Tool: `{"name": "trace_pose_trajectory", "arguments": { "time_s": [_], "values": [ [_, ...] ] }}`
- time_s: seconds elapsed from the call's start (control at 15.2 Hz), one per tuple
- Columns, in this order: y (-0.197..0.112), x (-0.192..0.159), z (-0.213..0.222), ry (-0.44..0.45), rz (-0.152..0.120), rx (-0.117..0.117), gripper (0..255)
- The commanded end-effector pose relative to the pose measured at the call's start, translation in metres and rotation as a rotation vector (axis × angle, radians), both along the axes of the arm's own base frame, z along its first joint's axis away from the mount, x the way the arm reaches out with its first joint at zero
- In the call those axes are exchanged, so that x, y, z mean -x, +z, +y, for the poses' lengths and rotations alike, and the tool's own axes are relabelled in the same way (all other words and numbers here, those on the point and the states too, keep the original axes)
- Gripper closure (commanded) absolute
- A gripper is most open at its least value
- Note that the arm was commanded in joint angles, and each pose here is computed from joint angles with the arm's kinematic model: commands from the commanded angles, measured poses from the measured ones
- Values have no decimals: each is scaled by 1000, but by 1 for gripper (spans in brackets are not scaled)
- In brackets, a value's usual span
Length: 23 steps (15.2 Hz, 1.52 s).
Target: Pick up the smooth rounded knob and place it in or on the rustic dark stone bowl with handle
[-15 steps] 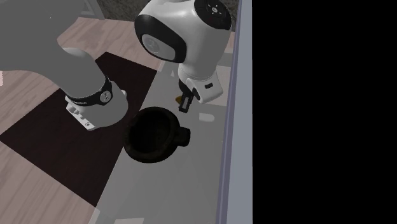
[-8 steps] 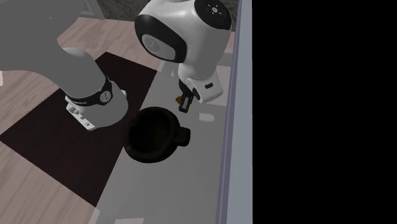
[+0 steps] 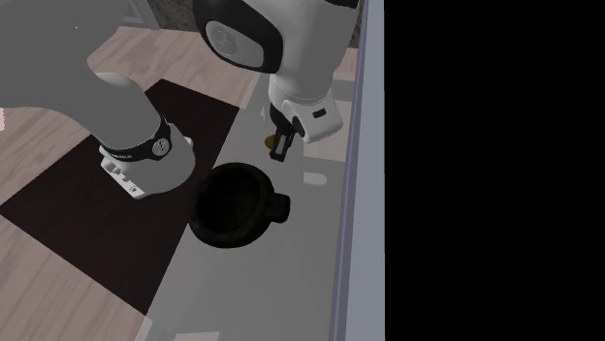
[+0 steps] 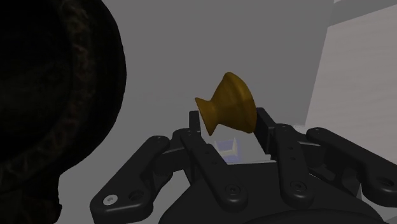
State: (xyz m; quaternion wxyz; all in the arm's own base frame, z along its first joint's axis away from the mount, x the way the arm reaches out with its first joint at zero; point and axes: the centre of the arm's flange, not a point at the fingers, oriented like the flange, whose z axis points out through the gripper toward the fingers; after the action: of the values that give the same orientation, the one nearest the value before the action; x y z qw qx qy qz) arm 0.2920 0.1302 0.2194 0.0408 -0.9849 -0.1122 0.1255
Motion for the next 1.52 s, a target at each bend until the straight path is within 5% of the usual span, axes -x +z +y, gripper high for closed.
{"name": "trace_pose_trajectory", "arguments": {
  "time_s": [0.0, 1.45],
  "values": [
    [10, 0, 0, 0, 1, 0, 255],
    [126, 0, 0, 0, 1, 0, 255]
  ]
}}
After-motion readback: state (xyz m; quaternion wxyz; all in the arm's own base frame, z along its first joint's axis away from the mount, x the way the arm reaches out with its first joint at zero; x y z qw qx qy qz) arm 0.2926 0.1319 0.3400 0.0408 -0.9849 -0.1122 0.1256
